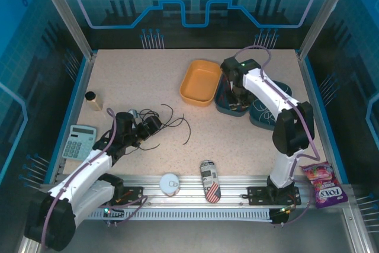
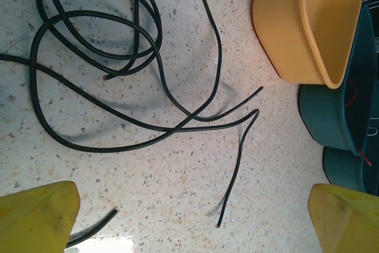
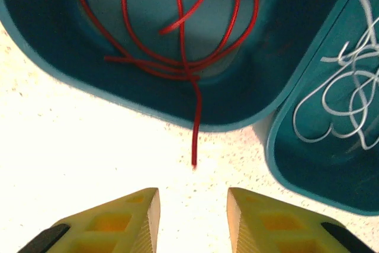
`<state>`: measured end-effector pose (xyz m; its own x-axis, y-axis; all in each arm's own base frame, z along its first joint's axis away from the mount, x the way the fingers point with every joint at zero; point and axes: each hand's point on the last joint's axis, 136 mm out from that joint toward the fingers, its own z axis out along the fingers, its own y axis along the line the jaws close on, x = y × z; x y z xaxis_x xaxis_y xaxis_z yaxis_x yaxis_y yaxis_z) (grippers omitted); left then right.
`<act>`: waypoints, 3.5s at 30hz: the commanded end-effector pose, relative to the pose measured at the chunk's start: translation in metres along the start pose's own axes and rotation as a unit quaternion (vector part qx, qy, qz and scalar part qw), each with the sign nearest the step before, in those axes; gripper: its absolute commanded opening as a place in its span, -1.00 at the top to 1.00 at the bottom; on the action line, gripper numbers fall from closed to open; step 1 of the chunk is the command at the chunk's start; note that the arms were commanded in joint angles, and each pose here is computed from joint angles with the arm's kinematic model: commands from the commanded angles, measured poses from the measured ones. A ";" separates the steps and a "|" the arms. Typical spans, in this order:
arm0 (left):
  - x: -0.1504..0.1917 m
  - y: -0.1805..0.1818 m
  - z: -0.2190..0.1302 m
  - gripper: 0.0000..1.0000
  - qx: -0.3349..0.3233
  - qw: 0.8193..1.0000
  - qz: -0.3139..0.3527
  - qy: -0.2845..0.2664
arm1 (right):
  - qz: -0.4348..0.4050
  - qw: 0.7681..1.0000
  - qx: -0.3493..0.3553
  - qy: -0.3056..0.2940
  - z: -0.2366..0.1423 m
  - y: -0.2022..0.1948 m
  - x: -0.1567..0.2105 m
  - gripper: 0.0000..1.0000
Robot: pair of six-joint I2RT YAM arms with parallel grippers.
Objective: Untangle the cables
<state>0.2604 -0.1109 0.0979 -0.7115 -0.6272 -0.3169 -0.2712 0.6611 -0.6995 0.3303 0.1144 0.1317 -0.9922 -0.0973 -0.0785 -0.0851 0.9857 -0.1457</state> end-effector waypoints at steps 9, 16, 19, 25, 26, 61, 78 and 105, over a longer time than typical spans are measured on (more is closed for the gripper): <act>0.000 0.002 0.002 -0.99 0.003 1.000 0.000 0.001 | 0.011 1.000 0.002 0.013 0.018 0.007 0.007 0.31; 0.000 0.004 0.001 -0.98 0.000 1.000 0.000 0.000 | 0.007 1.000 0.025 0.017 0.020 0.001 -0.001 0.36; 0.000 0.004 0.001 -0.98 0.000 1.000 -0.001 -0.001 | 0.007 0.999 0.023 0.021 0.023 0.001 0.000 0.36; 0.000 0.004 0.001 -0.98 0.000 1.000 0.000 0.000 | 0.013 0.999 0.024 0.029 0.028 -0.002 0.004 0.38; 0.000 0.004 0.002 -0.99 0.000 1.000 -0.001 0.000 | 0.014 0.999 0.023 0.030 0.029 -0.002 0.005 0.39; 0.001 0.006 0.001 -0.99 -0.001 1.000 -0.001 -0.001 | 0.002 0.999 0.024 0.027 0.035 -0.021 -0.024 0.93; 0.001 0.004 0.000 -0.98 0.001 1.000 0.000 0.000 | -0.033 0.995 0.020 0.096 0.102 -0.020 -0.063 1.00; -0.025 -0.022 -0.011 -0.98 -0.007 0.999 0.036 -0.026 | -0.025 0.995 -0.012 -0.095 -0.060 -0.011 -0.052 0.21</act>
<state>0.2708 -0.1126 0.1168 -0.7098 -0.6077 -0.3561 -0.2345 0.6806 -0.6941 0.3881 0.1039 0.1863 -0.9604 -0.1511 -0.2339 -0.1199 0.9825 -0.1425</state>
